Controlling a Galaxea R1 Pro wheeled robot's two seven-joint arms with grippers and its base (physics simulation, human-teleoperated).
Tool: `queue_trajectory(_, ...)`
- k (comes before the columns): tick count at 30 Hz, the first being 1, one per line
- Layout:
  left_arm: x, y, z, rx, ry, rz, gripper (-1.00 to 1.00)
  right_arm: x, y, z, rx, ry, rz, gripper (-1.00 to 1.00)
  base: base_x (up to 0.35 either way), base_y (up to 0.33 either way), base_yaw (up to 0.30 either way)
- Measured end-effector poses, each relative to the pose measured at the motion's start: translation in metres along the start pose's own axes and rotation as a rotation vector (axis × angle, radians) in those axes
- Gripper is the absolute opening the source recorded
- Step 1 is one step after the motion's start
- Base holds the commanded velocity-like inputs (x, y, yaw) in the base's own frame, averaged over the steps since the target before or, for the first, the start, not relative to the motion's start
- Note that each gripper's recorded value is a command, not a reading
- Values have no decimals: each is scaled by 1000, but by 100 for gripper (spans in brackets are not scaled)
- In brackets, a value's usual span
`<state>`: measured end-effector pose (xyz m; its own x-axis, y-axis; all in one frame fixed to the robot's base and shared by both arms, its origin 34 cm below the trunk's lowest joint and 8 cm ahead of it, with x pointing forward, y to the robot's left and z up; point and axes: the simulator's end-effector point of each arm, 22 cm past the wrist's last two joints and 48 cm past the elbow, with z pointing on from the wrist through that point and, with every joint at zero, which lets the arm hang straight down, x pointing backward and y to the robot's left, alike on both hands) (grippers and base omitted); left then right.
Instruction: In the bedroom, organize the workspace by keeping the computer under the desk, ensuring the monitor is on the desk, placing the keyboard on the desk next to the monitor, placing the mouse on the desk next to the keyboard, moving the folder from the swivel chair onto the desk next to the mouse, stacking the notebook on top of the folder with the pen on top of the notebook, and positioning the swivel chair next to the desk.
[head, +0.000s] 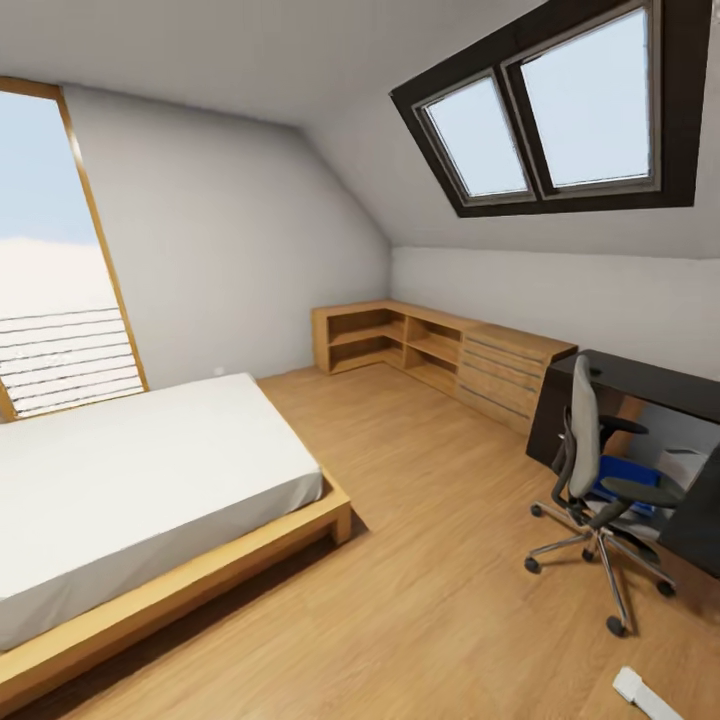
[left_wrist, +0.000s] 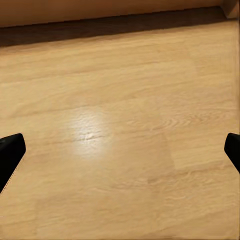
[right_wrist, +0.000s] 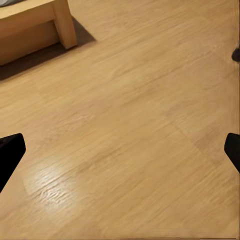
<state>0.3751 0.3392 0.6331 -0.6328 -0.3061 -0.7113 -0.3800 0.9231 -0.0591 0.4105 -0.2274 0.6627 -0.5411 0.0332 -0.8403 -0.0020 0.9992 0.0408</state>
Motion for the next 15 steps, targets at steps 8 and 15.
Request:
queue_trajectory(8, 8, 0, -3, 5, 8, 24, 100, 3, -1, -1, 2, 7, -1, 100, 261, 38, -83)
queue_trajectory(15, 9, -3, -4, 8, 10, 25, 100, 4, 0, -2, 5, 8, 3, 100, 313, 162, -6)
